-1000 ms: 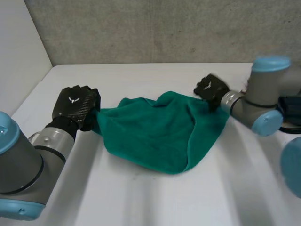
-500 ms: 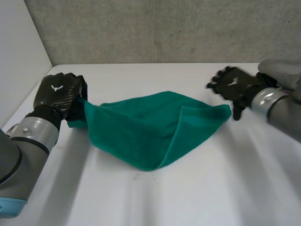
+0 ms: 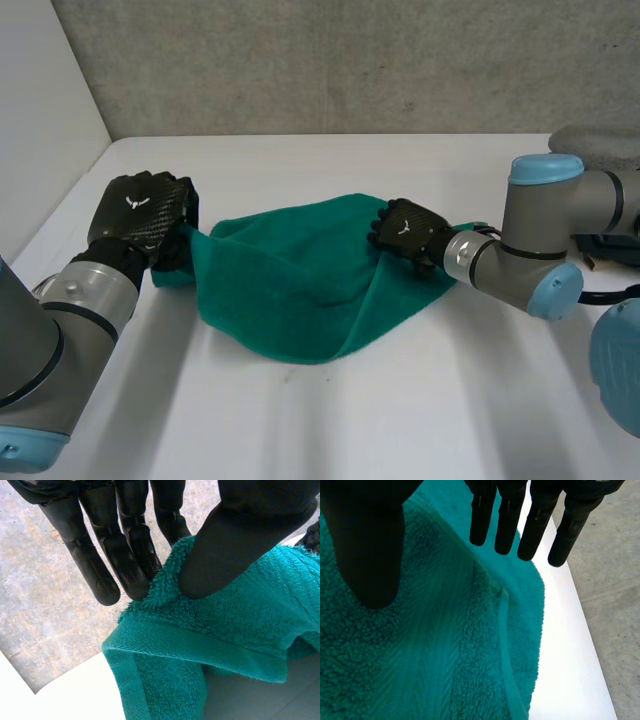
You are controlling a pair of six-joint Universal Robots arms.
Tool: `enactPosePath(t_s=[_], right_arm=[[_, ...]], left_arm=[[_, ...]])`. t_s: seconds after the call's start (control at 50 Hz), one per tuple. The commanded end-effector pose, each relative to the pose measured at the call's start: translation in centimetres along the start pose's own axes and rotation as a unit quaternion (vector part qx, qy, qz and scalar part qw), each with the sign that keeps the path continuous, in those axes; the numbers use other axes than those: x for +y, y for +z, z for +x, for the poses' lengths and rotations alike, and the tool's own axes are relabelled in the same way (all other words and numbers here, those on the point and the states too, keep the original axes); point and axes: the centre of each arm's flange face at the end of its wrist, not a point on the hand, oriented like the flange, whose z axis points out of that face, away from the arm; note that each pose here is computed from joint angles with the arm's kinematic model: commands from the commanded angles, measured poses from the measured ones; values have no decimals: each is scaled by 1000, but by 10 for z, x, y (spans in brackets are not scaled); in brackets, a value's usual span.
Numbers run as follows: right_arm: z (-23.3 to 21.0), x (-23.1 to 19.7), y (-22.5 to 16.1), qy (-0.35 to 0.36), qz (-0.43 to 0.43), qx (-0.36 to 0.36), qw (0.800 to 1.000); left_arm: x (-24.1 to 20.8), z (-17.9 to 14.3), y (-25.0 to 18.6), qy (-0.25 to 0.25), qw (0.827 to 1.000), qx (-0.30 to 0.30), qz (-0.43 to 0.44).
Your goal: Fold the laundry.
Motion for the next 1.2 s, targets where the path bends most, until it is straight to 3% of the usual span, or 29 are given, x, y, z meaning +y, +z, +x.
enactPosePath(t_s=[0.02, 0.18, 0.32, 0.46, 0.52, 0.62, 0.68, 0.76, 0.9, 1.04, 1.1, 1.18, 1.2], right_arm=[[-2, 1, 4, -9, 10, -14, 1000], [12, -13, -3, -22, 26, 2, 999], [37, -47, -42, -41, 19, 40, 998], [61, -67, -97, -42, -50, 113, 992], [86, -67, -129, -39, -88, 169, 981], [128, -103, -215, -33, -124, 289, 949], [122, -116, -243, -19, -151, 293, 944], [101, -119, -259, 12, -189, 244, 951], [77, -110, -254, 33, -215, 184, 959], [64, -71, -189, 39, -227, 138, 963], [78, -56, -163, 26, -236, 181, 954], [113, -51, -138, -4, -215, 274, 938], [121, -54, -134, -14, -201, 296, 934]], left_arm=[[0, 0, 0, -1, 1000, 0, 0], [-1, -1, 0, 0, 1000, -2, 1], [-3, -5, 2, 1, 1000, -9, 5], [-22, -14, -1, 2, 999, -24, 34], [-39, -25, -4, 2, 997, -42, 59], [-66, -43, -13, 5, 996, -64, 63], [-78, -46, -18, 3, 998, -60, 36], [-86, -42, -24, 1, 1000, -28, -7], [-60, -37, -2, -15, 994, 28, -104], [-13, -27, 40, -14, 985, 55, -161], [-4, -22, 62, 5, 987, 61, -148], [-20, -18, 100, 45, 996, 50, -58], [-35, -20, 114, 57, 998, 34, -1]])
